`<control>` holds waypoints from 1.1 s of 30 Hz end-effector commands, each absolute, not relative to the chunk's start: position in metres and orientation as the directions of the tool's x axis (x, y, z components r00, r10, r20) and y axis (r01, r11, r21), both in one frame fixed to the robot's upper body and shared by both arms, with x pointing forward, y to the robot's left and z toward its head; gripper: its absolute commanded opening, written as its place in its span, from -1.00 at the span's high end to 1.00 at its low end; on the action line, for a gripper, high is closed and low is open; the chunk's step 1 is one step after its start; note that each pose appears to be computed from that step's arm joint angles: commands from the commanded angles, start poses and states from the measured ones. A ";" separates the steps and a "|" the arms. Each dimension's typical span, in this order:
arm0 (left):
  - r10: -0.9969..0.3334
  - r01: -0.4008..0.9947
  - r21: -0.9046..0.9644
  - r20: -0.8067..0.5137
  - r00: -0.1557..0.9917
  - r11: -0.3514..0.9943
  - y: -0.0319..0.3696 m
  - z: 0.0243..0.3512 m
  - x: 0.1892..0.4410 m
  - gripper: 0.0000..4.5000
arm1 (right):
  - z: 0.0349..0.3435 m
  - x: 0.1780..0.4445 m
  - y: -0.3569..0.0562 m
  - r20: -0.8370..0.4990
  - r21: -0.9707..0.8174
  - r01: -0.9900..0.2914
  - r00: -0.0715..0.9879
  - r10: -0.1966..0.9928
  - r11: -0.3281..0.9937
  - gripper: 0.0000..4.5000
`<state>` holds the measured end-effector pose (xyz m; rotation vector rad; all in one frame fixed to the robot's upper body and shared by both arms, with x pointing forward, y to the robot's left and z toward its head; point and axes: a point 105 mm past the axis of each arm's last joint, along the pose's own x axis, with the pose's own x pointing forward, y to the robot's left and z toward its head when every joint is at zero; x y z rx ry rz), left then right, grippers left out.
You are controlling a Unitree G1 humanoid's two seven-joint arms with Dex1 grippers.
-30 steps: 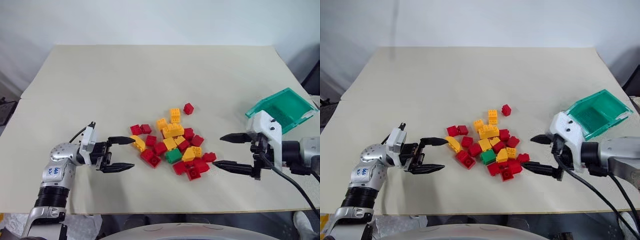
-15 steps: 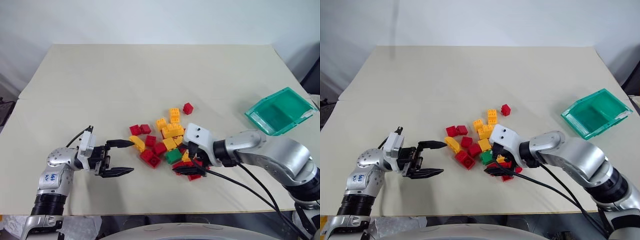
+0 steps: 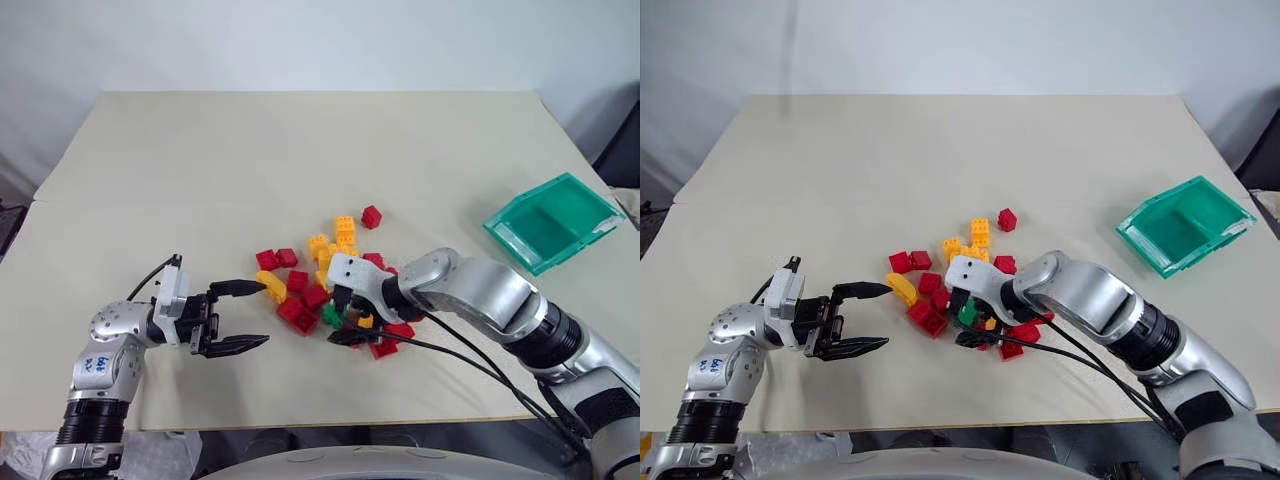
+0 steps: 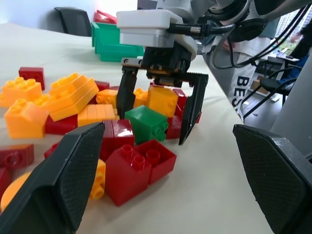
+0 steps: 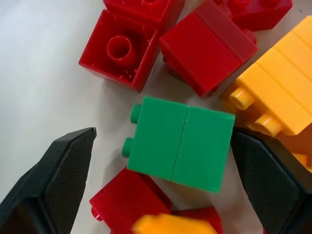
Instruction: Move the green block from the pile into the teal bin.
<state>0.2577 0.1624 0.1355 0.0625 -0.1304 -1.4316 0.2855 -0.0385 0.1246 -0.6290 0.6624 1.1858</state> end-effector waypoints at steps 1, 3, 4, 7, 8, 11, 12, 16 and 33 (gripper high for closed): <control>-0.990 0.981 0.145 0.071 0.118 0.128 0.160 0.142 0.254 -1.00 | 0.127 0.286 -0.039 -0.742 -0.100 -0.961 0.245 0.625 0.258 -0.59; -0.991 0.982 0.148 0.072 0.111 0.120 0.158 0.143 0.254 -1.00 | 0.141 0.286 -0.038 -0.703 -0.101 -0.958 0.260 0.662 0.270 -0.31; -0.992 0.982 0.150 0.073 0.106 0.116 0.157 0.144 0.254 -1.00 | 0.146 0.285 -0.039 -0.688 -0.099 -0.957 0.265 0.676 0.273 -0.15; -0.993 0.982 0.165 0.080 0.085 0.098 0.151 0.150 0.257 -1.00 | 0.168 0.280 -0.045 -0.623 -0.088 -0.953 0.279 0.731 0.289 0.07; -0.994 0.982 0.169 0.079 0.076 0.089 0.148 0.152 0.258 -1.00 | 0.177 0.279 -0.050 -0.592 -0.090 -0.951 0.291 0.752 0.297 0.07; -0.996 0.982 0.177 0.074 0.047 0.059 0.139 0.156 0.261 -1.00 | 0.200 0.280 -0.065 -0.493 -0.120 -0.929 0.362 0.791 0.351 0.07; -0.997 0.982 0.179 0.071 0.040 0.052 0.135 0.157 0.263 -1.00 | 0.207 0.283 -0.073 -0.464 -0.139 -0.913 0.402 0.790 0.383 0.07; -0.997 0.973 0.226 0.067 0.038 0.053 0.109 0.167 0.278 -1.00 | 0.225 0.298 -0.133 -0.421 -0.242 -0.777 0.624 0.659 0.581 0.07; -0.990 0.901 0.415 0.113 0.088 0.127 -0.013 0.203 0.346 -1.00 | 0.229 0.368 -0.364 -0.276 -0.528 -0.007 0.947 -0.164 0.849 -0.38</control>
